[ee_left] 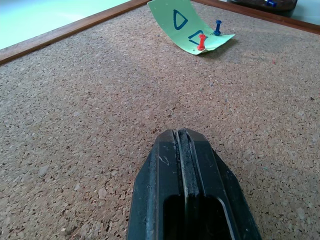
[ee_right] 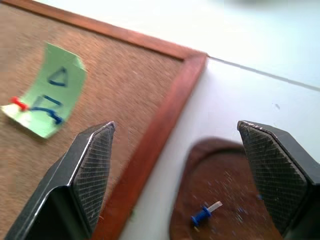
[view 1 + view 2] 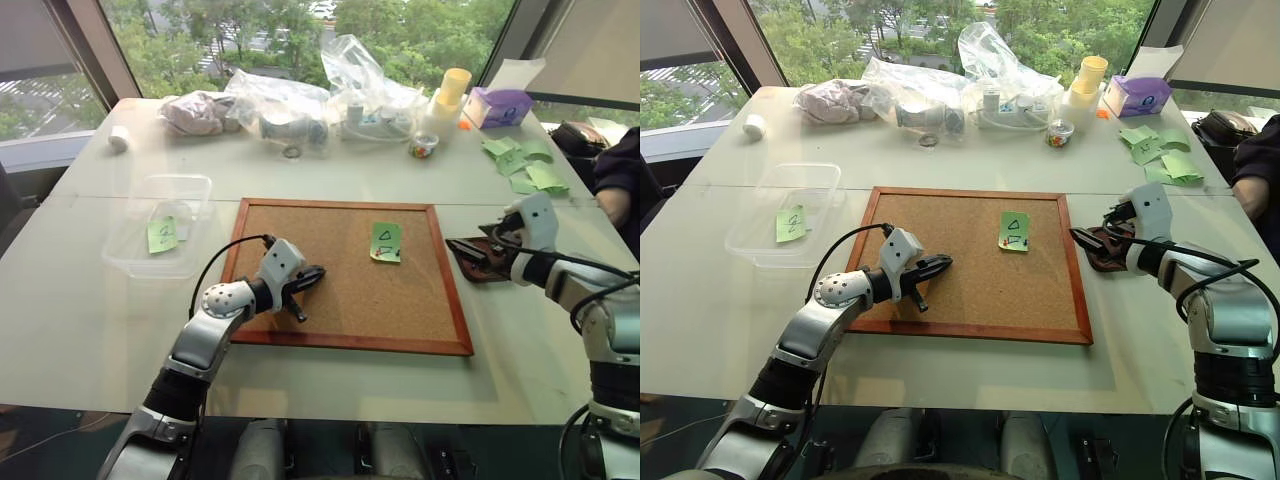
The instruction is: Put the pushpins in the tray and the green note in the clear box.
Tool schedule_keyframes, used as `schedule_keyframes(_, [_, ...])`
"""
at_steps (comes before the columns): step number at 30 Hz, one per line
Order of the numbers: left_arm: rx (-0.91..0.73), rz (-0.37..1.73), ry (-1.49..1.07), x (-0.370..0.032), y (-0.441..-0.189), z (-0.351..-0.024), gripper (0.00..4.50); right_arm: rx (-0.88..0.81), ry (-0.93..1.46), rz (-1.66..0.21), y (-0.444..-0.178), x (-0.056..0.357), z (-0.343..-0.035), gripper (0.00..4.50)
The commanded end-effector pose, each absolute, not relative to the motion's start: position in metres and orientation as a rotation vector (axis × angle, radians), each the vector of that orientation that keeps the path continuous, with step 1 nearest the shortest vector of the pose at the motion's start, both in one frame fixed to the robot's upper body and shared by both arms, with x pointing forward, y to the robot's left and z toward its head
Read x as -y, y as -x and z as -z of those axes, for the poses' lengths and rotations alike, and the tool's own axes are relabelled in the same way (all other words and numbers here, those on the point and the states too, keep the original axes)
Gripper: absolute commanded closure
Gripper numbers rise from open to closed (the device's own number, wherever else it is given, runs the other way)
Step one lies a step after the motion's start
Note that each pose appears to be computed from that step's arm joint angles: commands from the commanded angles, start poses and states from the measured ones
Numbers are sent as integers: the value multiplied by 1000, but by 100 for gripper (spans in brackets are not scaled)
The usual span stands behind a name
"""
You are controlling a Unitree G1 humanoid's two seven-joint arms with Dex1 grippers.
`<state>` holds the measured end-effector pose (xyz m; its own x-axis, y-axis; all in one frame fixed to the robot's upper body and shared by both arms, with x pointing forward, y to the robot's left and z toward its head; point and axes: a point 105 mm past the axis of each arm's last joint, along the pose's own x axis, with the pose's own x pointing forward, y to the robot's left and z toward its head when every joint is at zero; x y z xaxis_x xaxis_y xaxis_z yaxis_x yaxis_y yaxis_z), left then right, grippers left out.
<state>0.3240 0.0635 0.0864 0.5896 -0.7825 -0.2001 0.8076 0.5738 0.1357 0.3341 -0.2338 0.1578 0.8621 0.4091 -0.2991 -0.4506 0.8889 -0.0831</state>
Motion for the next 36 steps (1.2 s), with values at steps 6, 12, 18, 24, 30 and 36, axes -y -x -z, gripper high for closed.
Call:
schedule_keyframes(6, [-160,952,-218,-60,-321,-78,450,-253,159,-628,-339,166,-148,49])
schedule_keyframes(12, [-158,947,-219,-60,-320,-77,450,-284,180,-626,-349,162,-130,49])
schedule_keyframes(18, [-158,938,-218,-61,-318,-78,450,-290,157,-635,-352,160,-123,131])
schedule_keyframes(24, [-160,932,-219,-62,-318,-78,450,-302,163,-631,-354,161,-115,437])
schedule_keyframes(30, [-167,930,-221,-63,-317,-77,450,-282,180,-606,-351,168,-123,444])
schedule_keyframes(36, [-181,930,-226,-62,-317,-71,450,-190,155,-543,-350,184,-163,444])
